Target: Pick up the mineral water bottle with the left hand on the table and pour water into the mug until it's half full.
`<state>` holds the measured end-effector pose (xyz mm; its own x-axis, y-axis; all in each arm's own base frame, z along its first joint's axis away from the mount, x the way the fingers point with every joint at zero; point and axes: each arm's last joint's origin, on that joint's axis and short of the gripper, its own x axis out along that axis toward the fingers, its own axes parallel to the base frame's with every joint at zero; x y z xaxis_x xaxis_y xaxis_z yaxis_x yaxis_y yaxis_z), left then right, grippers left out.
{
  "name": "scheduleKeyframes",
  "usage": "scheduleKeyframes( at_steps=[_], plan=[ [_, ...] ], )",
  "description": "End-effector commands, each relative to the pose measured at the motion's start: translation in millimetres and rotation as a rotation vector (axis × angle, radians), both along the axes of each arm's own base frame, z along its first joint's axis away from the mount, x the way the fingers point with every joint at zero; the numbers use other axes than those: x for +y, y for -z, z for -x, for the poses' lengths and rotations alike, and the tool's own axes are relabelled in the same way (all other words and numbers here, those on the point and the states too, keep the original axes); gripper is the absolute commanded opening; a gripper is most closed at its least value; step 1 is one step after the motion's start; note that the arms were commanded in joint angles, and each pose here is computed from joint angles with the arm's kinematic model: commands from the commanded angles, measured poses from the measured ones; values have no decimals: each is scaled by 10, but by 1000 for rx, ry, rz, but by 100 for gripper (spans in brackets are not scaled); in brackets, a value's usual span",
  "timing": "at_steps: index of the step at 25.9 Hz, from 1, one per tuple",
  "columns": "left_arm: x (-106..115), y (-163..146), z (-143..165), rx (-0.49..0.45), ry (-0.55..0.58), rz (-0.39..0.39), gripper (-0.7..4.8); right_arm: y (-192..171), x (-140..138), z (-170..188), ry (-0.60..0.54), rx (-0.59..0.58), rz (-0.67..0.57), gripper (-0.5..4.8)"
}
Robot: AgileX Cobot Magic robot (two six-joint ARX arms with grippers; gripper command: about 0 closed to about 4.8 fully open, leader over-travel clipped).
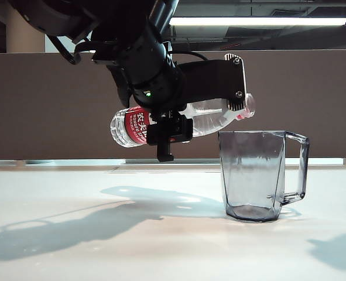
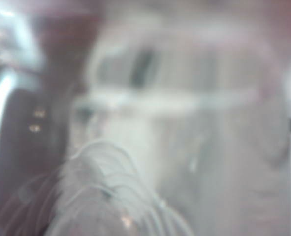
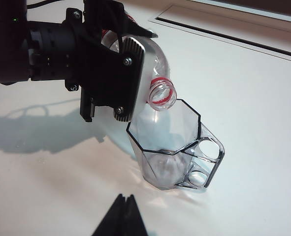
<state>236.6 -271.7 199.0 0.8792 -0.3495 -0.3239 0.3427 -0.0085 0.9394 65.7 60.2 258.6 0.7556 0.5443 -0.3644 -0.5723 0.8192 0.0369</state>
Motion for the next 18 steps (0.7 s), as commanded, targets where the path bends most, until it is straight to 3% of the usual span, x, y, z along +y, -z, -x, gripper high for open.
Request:
scheduleKeyframes(
  at_steps=[1,18],
  plan=[
    [-22,-115,-8,-64,1,19,233,-32,-1,2,-1,-10,-15,-2],
    [-16,-142,-24,-95,-9,14,233,-33,-1,2,-1,-10,-16,-2]
  ],
)
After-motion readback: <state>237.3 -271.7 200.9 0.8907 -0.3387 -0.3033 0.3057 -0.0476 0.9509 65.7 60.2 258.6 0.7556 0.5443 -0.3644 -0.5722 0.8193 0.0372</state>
